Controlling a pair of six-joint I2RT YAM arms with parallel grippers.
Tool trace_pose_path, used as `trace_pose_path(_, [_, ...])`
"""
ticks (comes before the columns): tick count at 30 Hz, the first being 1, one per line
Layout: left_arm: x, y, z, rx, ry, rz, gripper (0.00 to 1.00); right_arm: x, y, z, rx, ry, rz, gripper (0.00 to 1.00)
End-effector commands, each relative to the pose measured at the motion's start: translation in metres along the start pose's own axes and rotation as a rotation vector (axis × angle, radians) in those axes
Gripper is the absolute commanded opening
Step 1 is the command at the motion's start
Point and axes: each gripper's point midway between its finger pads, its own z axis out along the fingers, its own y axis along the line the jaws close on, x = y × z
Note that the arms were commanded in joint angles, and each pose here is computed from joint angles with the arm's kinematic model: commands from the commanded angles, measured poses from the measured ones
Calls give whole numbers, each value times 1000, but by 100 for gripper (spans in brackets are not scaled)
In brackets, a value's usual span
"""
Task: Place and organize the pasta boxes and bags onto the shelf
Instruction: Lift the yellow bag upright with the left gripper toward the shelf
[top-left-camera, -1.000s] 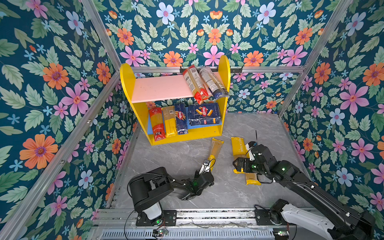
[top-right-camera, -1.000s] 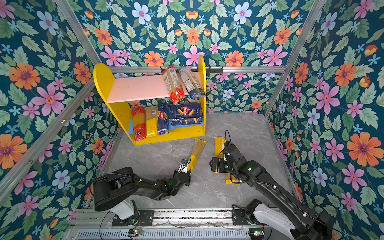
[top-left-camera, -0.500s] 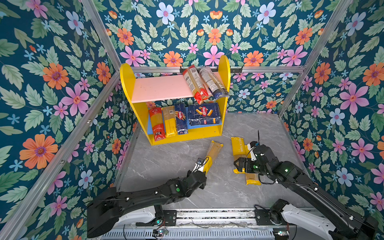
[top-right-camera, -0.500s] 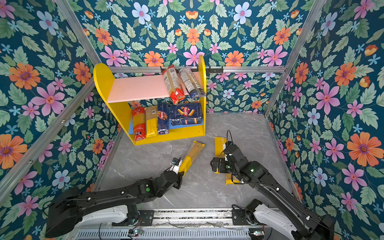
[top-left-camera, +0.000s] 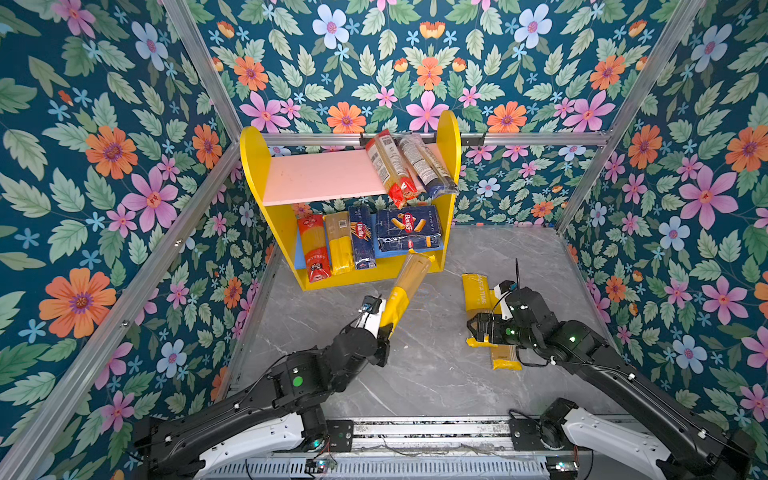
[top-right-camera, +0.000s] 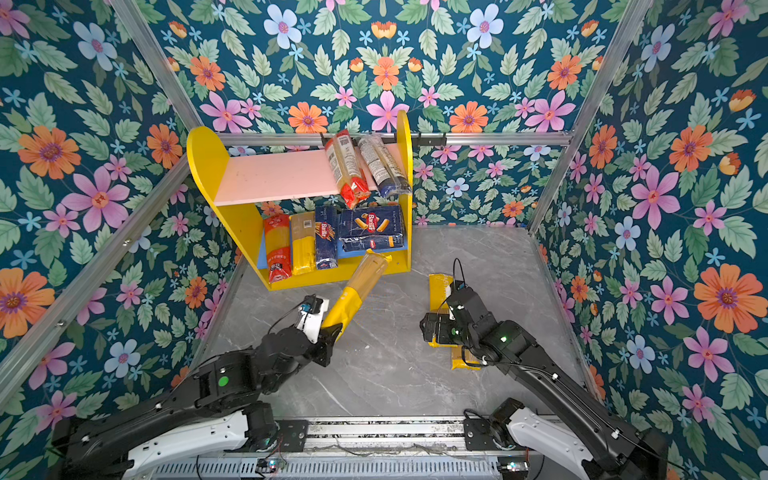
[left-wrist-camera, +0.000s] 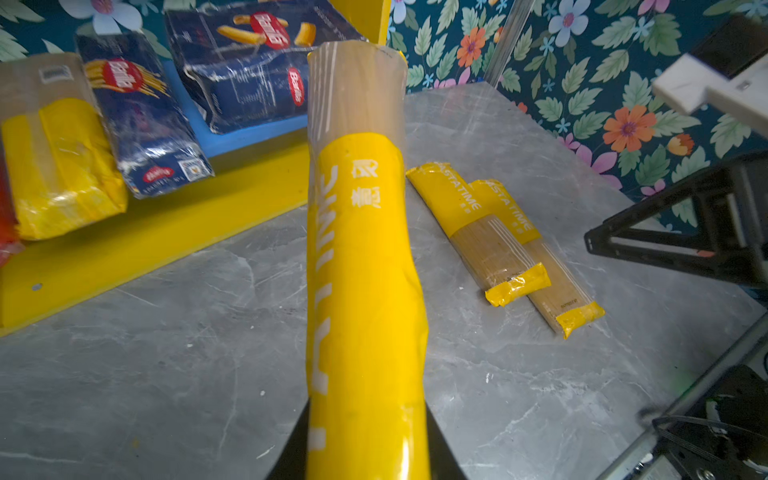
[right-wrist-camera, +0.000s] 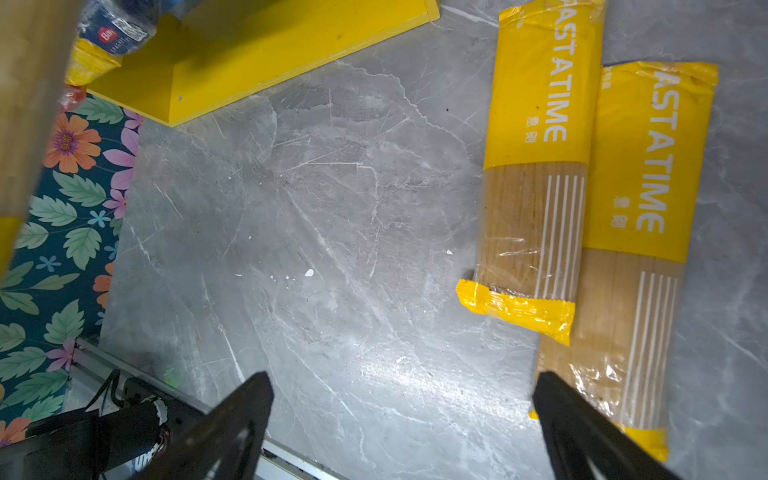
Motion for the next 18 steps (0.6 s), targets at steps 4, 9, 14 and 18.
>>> trace_pose_path(4, [-55,14,-39,-9,-156,-14,0,-5,4,-3,-7,-12,10,99])
trace_pose_path(9, [-77,25,-67,3,-215,-47,0,-6,4,-2,-6,-14,8,99])
trace_pose_path(14, [-95,41,-91,-26,-280,-80,0,-8,6,0,-9,-11,6,99])
trace_pose_path(18, [-108,53,-103,-67,-327,-98,0,-9,8,1,-16,-10,3,99])
